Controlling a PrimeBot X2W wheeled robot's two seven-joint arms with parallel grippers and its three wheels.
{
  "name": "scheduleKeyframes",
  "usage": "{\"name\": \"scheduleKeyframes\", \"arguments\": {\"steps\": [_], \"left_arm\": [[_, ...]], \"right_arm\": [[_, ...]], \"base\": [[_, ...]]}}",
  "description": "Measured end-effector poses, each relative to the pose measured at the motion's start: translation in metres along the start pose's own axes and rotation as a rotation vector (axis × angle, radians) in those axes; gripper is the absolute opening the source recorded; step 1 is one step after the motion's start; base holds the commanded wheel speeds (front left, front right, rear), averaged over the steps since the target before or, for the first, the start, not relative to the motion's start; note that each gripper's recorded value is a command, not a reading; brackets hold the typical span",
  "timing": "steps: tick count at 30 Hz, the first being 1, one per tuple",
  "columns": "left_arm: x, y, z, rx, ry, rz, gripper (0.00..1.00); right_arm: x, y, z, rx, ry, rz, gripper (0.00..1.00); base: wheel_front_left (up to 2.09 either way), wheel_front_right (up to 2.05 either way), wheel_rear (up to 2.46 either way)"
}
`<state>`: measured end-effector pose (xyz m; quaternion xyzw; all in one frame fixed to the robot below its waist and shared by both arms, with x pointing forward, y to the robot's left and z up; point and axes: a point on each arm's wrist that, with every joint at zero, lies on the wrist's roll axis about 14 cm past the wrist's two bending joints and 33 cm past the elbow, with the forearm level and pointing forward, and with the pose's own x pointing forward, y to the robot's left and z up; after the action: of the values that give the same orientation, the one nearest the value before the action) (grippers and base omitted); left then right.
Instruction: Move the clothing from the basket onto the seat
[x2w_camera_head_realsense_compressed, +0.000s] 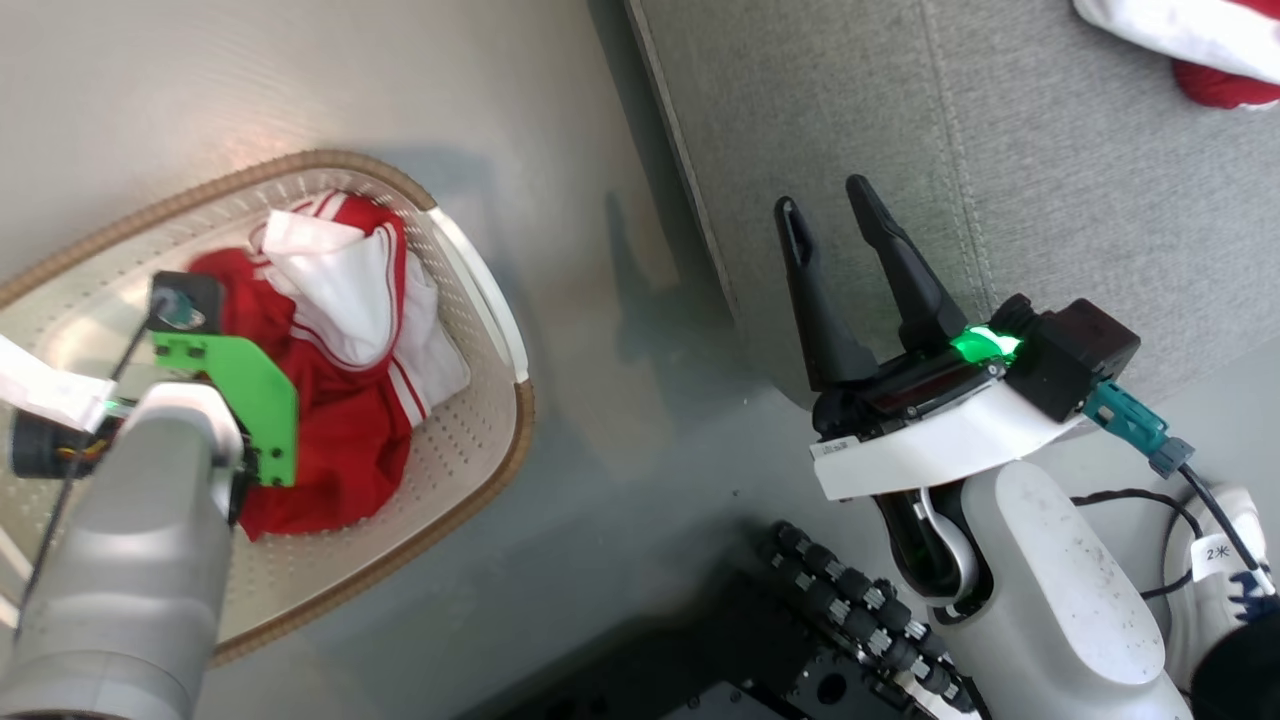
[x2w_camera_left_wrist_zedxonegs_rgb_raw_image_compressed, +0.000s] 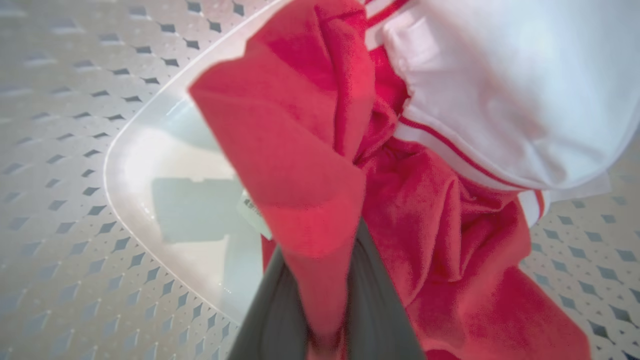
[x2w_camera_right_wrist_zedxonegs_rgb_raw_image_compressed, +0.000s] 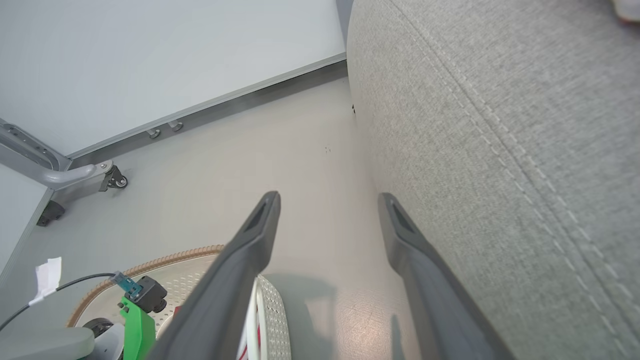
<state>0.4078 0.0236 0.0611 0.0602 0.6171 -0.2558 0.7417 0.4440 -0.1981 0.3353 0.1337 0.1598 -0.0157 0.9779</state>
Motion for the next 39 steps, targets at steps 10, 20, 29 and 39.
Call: {"name": "scheduleKeyframes", "arguments": {"steps": [10, 20, 29, 39], "left_arm": [[-0.065, -0.027, 0.027, 0.041, -0.214, -0.037, 0.00], [-0.156, -0.041, 0.061, 0.096, -0.535, -0.012, 0.00], [-0.272, -0.063, 0.113, 0.211, -0.925, 0.008, 0.00], [-0.413, -0.084, 0.120, 0.252, -1.349, 0.069, 0.00]], "right_arm": [[-0.029, -0.002, 0.034, -0.042, -0.067, -0.008, 1.00], [-0.069, 0.015, 0.074, -0.043, -0.171, 0.046, 1.00], [-0.106, 0.036, 0.103, -0.041, -0.274, 0.115, 1.00], [-0.139, 0.062, 0.129, -0.050, -0.384, 0.205, 1.00]], "base": [[0.00, 0.00, 0.00], [0.00, 0.00, 0.00], [0.00, 0.00, 0.00], [0.00, 0.00, 0.00]]}}
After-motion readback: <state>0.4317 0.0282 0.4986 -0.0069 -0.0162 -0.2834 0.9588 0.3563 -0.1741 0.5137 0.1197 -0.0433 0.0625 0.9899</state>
